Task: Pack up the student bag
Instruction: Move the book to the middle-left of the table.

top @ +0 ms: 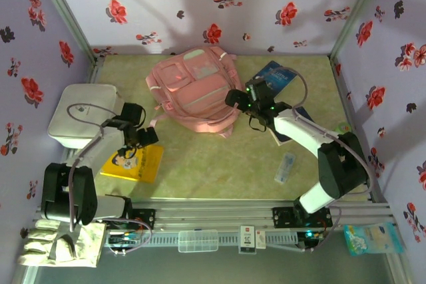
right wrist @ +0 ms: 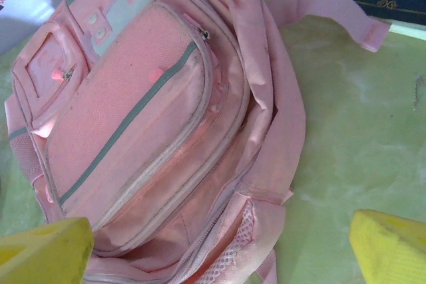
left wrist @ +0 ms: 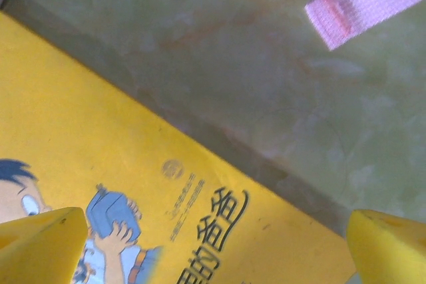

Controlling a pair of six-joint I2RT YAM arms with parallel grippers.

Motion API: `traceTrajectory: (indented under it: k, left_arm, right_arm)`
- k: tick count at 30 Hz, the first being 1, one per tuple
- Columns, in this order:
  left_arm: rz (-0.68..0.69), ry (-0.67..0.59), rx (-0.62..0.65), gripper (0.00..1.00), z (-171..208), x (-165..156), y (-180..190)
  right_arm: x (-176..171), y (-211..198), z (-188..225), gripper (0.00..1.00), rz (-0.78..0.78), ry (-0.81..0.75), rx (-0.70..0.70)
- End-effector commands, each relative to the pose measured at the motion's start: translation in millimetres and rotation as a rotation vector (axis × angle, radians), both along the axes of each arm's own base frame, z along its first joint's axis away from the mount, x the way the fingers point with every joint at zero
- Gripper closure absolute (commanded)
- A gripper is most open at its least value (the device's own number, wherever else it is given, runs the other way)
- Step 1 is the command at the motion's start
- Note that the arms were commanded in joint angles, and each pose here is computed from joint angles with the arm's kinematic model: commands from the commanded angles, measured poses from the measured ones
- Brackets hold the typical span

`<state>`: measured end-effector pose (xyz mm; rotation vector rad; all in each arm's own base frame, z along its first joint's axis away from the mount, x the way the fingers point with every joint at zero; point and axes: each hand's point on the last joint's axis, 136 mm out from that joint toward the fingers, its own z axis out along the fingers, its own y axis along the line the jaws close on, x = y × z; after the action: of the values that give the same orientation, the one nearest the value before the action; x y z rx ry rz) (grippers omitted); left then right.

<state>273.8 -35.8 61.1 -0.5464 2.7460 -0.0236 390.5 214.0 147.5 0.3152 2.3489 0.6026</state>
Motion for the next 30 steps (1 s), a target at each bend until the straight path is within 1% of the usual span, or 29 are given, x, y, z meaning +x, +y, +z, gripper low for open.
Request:
traceTrajectory:
  k: [1, 7, 13, 19, 25, 28, 30]
  left_arm:
    - [0.020, -0.039, -0.022, 0.00, -5, 18, -1]
    - [0.017, -0.002, -0.026, 0.00, -22, 27, -2]
    - [-0.021, 0.044, -0.101, 0.03, -33, 20, -23]
    - [-0.145, 0.078, -0.145, 0.05, -37, 4, -71]
    - [-0.294, 0.062, -0.183, 0.05, -23, -1, -134]
    - [-0.309, 0.044, -0.207, 0.06, -12, 2, -155]
    - [-0.305, 0.003, -0.232, 0.06, 3, 8, -161]
  right_arm:
    - [8, 11, 6, 0.01, 0.021, -0.021, 0.024]
    - [9, 17, 3, 0.01, 0.040, -0.003, 0.028]
    - [11, 20, -2, 0.01, 0.036, 0.016, 0.046]
    - [16, 23, -2, 0.01, 0.028, 0.021, 0.056]
    - [17, 24, -2, 0.01, 0.022, 0.024, 0.063]
    - [15, 23, -2, 0.01, 0.027, 0.023, 0.055]
    - [13, 22, 0, 0.01, 0.032, 0.017, 0.043]
